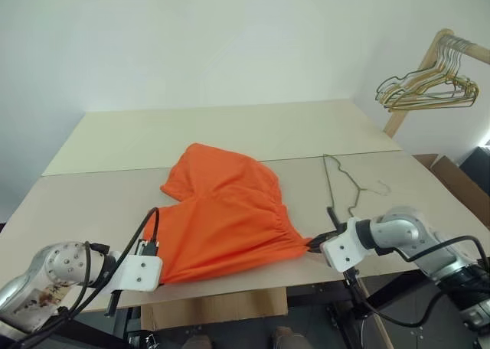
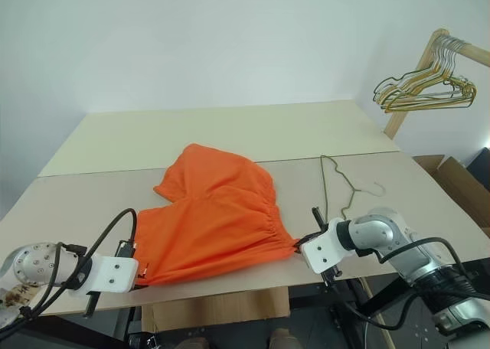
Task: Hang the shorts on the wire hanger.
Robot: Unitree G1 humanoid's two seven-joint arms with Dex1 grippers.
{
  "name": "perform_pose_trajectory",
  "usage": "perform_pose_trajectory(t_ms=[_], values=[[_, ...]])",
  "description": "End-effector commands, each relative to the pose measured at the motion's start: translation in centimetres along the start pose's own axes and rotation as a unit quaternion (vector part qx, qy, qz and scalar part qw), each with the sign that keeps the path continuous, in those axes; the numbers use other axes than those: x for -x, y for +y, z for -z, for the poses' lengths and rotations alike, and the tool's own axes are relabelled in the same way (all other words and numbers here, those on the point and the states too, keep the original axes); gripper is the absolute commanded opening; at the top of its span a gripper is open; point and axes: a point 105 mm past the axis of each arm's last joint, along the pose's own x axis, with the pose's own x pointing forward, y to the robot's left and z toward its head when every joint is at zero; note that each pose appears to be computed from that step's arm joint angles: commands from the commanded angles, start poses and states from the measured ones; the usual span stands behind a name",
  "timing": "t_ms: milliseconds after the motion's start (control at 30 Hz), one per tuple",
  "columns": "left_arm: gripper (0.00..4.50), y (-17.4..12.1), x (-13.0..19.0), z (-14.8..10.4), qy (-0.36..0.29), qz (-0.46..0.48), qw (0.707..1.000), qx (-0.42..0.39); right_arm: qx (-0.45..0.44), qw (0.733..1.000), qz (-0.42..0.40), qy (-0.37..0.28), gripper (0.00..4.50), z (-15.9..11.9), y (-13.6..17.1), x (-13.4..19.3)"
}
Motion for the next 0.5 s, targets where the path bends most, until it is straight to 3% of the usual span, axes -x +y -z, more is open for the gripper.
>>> perform_pose_trajectory(t_ms=[33, 67, 200, 333, 433, 500], values=[[1.30, 0.6, 0.9, -0.7, -0.006, -0.012, 1.000, -0.018, -0.005, 1.000, 0.018, 0.013, 0.00, -0.2, -0.8, 1.1], [1.65, 0.6, 1.0, -0.9, -0.012, -0.011, 1.000, -0.019, -0.019, 1.000, 0.008, 0.019, 0.55, -0.2, -0.5, 1.1], [2.99, 0.4, 2.5, -0.5, -0.008, 0.009, 1.000, -0.015, -0.059, 0.997, -0.052, 0.018, 1.84, -0.7, 1.5, 2.1], [4.31, 0.7, 4.2, 0.5, 0.011, 0.008, 1.000, -0.004, -0.082, 0.996, -0.039, -0.001, 3.27, -1.3, 1.0, 2.9], [4.50, 1.7, 6.3, 1.6, 0.032, -0.012, 0.999, 0.007, -0.112, 0.993, 0.004, -0.022, 4.26, -1.6, -0.6, 4.4], [4.50, 2.3, 7.5, 2.2, 0.039, -0.031, 0.999, 0.015, -0.141, 0.988, 0.048, -0.029, 4.48, -1.2, -2.0, 5.3]])
